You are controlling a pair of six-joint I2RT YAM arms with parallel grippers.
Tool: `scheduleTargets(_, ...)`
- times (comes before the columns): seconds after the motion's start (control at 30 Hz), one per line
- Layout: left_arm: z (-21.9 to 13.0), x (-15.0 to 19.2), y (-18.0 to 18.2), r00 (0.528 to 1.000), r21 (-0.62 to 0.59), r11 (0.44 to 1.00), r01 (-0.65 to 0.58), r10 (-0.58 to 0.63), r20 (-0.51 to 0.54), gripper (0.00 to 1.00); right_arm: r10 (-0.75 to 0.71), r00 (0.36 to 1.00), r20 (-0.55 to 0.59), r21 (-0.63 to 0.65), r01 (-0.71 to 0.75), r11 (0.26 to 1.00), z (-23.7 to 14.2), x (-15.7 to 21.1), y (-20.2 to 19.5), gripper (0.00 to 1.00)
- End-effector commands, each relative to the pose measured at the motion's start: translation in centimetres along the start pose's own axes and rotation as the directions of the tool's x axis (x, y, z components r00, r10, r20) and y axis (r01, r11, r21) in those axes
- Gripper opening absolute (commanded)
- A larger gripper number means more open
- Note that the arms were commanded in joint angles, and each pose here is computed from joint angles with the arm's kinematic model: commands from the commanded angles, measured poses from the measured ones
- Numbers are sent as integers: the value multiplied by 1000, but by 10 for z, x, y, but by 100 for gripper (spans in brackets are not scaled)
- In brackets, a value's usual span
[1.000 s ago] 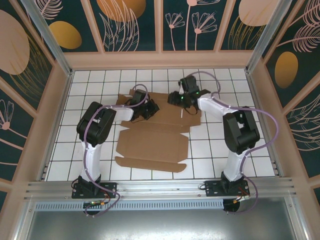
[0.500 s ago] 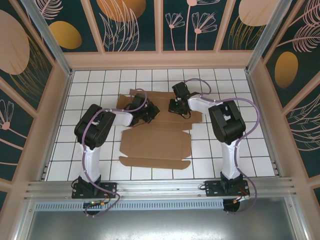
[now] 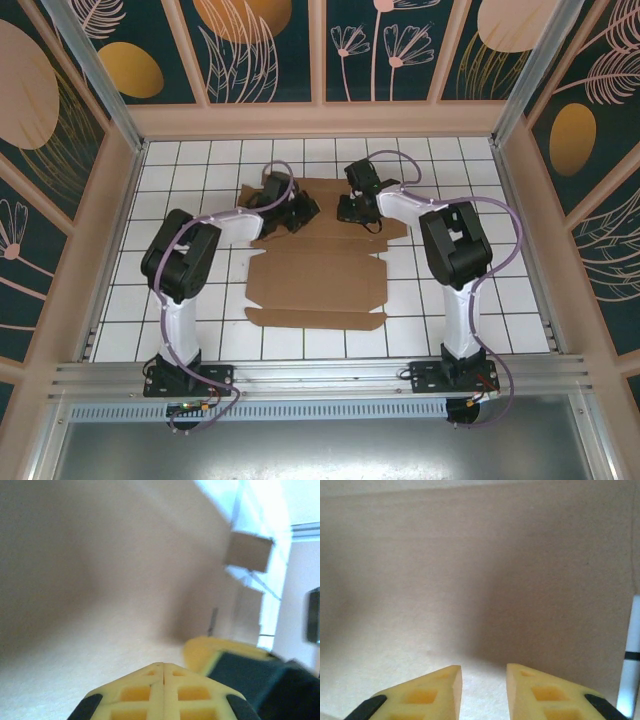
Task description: Fold the paper box
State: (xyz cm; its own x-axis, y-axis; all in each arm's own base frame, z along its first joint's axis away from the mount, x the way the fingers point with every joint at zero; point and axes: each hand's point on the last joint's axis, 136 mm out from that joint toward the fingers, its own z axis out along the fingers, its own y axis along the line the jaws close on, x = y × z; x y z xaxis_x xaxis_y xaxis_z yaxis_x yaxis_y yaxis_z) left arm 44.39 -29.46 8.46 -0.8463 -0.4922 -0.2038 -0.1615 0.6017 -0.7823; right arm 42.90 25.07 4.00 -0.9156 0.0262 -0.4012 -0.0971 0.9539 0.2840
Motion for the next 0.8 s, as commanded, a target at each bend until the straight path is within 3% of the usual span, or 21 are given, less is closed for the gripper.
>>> scheduleTargets(0.0, -45, -57, -31, 983, -20, 990, -141, 142, 113, 16, -61, 998, 29, 69, 59, 996, -18, -7, 8, 41)
scheduleTargets(0.1, -61, -92, -30, 966, -94, 978, -188, 202, 164, 30, -106, 994, 20, 150, 102, 983, -9, 0, 10, 57)
scheduleTargets(0.3, -72, -147, -4, 952, -188, 962, -196, 233, 197, 48, -193, 981, -19, 275, 191, 942, 11, 13, 14, 74)
scheduleTargets(0.53, -57, -177, 32, 941, -331, 917, -224, 292, 173, 55, -260, 960, -106, 318, 280, 906, 32, 38, 11, 80)
scheduleTargets(0.63, -48, -181, 40, 942, -346, 911, -222, 293, 166, 70, -264, 953, -149, 304, 298, 905, 39, 52, 7, 80)
scheduleTargets(0.77, -36, -190, 51, 940, -391, 890, -235, 311, 142, 70, -266, 947, -182, 280, 309, 909, 44, 66, 4, 80)
